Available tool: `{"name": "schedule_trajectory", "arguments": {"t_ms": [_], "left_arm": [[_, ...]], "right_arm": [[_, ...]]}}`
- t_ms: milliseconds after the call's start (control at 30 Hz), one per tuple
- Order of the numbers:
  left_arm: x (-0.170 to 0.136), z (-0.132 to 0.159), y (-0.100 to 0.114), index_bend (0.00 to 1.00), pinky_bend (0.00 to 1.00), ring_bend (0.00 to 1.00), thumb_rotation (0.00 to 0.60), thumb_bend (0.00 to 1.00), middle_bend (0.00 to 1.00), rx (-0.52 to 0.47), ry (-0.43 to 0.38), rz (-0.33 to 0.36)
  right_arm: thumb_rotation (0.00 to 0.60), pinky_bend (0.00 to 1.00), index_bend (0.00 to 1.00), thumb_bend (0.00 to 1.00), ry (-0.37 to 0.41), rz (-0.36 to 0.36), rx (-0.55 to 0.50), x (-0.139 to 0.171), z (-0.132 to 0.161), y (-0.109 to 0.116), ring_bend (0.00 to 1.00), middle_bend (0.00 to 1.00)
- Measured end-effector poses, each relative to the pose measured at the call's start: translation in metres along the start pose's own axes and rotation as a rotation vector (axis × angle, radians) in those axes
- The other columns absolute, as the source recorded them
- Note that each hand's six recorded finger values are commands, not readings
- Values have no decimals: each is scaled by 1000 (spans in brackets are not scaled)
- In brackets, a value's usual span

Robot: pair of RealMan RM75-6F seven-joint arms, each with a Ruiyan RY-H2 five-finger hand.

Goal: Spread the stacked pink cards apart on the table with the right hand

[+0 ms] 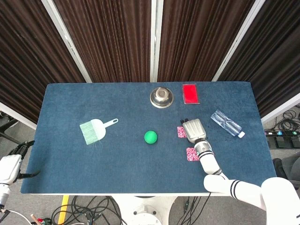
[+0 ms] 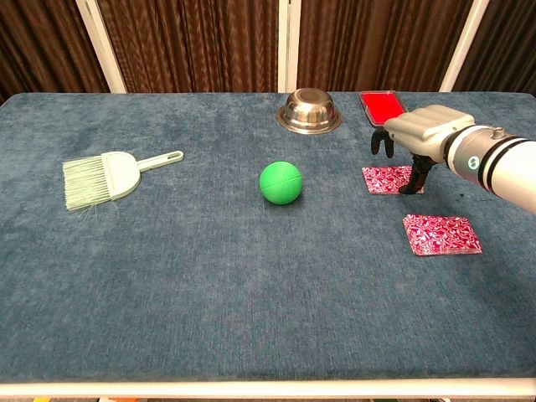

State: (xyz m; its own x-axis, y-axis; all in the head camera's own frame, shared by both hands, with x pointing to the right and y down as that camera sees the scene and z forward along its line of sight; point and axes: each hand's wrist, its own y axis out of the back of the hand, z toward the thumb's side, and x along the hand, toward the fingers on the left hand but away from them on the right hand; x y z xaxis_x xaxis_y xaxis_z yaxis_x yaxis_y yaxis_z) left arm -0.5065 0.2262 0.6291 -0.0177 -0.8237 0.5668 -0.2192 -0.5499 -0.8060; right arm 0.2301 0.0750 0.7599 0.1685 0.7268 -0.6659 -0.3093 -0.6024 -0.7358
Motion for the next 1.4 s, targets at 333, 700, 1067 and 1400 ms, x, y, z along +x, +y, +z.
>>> {"name": "schedule_trajectory", "arguments": {"t_ms": [333,700,1067,1400], "left_arm": [[-1,5,0,90,204,98,600,61,136,6,-11,-4],[-3,11,-5,89,203,98,600,64,134,24,-34,-36],[-2,13,-8,90,203,98,600,65,131,20,-36,-61],[0,15,-8,90,203,98,600,65,128,16,-44,-70]], "right_arm": [[600,719,290,127,51,-19,-82,44,-7,12,695,346],[600,719,274,125,78,51,-40,98,-24,-22,693,334],[600,719,241,125,75,70,-8,97,-18,-42,693,315],[600,719,241,124,74,77,10,100,-15,-46,693,313]]}}
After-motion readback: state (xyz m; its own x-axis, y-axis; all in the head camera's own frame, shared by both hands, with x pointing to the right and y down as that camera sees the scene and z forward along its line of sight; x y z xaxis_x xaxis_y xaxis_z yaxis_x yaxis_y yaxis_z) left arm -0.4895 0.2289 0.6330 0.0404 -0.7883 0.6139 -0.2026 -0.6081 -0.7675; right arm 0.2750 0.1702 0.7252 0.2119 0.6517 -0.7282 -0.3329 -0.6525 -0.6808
